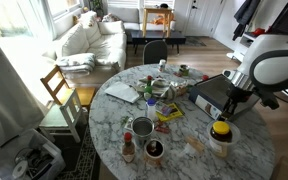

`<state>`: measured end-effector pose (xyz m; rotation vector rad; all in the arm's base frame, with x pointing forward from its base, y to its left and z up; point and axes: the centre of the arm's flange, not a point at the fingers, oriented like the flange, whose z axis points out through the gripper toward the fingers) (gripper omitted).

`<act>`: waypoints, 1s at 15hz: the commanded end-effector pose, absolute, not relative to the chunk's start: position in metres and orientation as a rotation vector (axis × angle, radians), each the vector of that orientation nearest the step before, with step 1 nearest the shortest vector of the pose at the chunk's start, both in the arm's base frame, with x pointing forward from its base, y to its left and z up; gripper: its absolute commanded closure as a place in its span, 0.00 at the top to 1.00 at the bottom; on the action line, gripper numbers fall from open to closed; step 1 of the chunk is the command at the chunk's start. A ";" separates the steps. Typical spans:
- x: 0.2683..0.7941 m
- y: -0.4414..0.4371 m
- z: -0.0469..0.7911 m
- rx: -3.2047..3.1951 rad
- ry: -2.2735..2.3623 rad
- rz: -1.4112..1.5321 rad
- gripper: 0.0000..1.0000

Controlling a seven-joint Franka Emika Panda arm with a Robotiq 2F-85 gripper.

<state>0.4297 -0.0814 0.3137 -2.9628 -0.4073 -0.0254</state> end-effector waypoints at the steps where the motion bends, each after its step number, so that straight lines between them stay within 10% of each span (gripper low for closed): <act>1: 0.435 -0.095 0.318 -2.915 -0.328 -0.089 0.03; 5: 0.443 -0.099 0.320 -2.954 -0.304 -0.051 0.03; 7: 0.445 -0.097 0.317 -2.958 -0.357 -0.033 0.36; 15: 0.442 -0.079 0.307 -2.952 -0.744 0.092 0.97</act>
